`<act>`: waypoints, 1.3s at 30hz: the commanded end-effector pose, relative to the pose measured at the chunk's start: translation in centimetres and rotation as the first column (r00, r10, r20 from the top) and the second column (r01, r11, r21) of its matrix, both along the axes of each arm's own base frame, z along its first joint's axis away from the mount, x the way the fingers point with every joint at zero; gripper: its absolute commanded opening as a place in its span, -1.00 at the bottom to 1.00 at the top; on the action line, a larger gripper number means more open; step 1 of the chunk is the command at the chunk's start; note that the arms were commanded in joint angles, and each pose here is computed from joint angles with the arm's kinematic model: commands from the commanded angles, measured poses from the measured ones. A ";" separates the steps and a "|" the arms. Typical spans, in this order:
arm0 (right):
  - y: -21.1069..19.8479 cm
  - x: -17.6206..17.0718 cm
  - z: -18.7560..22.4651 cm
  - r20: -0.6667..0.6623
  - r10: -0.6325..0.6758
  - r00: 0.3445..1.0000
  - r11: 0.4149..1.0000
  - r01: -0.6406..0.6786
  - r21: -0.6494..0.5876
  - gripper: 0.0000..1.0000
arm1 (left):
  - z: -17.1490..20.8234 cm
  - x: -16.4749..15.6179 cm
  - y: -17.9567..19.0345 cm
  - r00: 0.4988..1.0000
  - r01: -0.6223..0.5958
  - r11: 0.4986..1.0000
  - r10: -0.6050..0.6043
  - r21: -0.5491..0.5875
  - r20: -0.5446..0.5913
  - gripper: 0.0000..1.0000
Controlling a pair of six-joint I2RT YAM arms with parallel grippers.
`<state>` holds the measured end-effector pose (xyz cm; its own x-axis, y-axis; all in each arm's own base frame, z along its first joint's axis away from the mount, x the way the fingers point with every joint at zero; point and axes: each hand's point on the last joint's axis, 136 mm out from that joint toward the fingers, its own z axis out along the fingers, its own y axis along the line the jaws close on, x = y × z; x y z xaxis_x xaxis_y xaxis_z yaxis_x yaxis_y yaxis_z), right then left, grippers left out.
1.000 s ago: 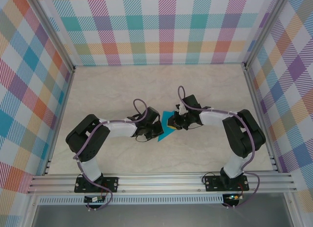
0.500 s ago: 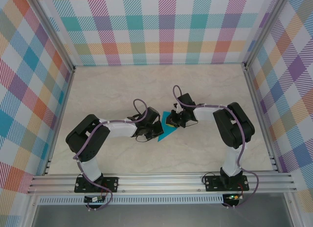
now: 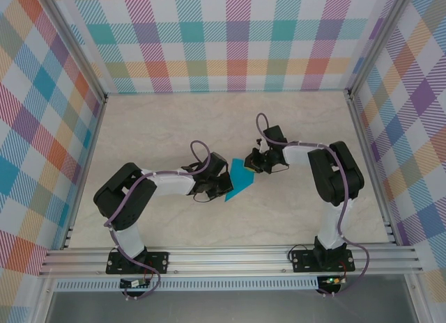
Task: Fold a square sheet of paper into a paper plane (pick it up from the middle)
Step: Fourth fold the wing at the center of the table.
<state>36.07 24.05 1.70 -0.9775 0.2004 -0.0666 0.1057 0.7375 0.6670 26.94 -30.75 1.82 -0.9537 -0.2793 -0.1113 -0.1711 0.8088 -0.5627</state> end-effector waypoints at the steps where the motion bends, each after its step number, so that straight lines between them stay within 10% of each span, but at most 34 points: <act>1: -2.4 2.5 -1.0 0.054 -0.044 0.998 0.997 0.047 -0.055 -0.76 | -4.0 -4.1 3.8 0.991 0.034 0.982 -0.008 0.188 -0.135 -0.97; 19: 0.0 1.2 6.1 0.129 0.029 0.991 0.995 -0.042 0.095 -0.69 | -3.4 -3.9 3.7 0.992 0.042 0.981 -0.019 0.189 -0.123 -0.97; 39: 2.9 -4.2 -1.8 -0.060 0.094 0.994 0.995 -0.091 0.047 -0.78 | -0.1 -2.6 2.2 0.997 0.067 0.989 -0.060 0.134 -0.050 -0.92</act>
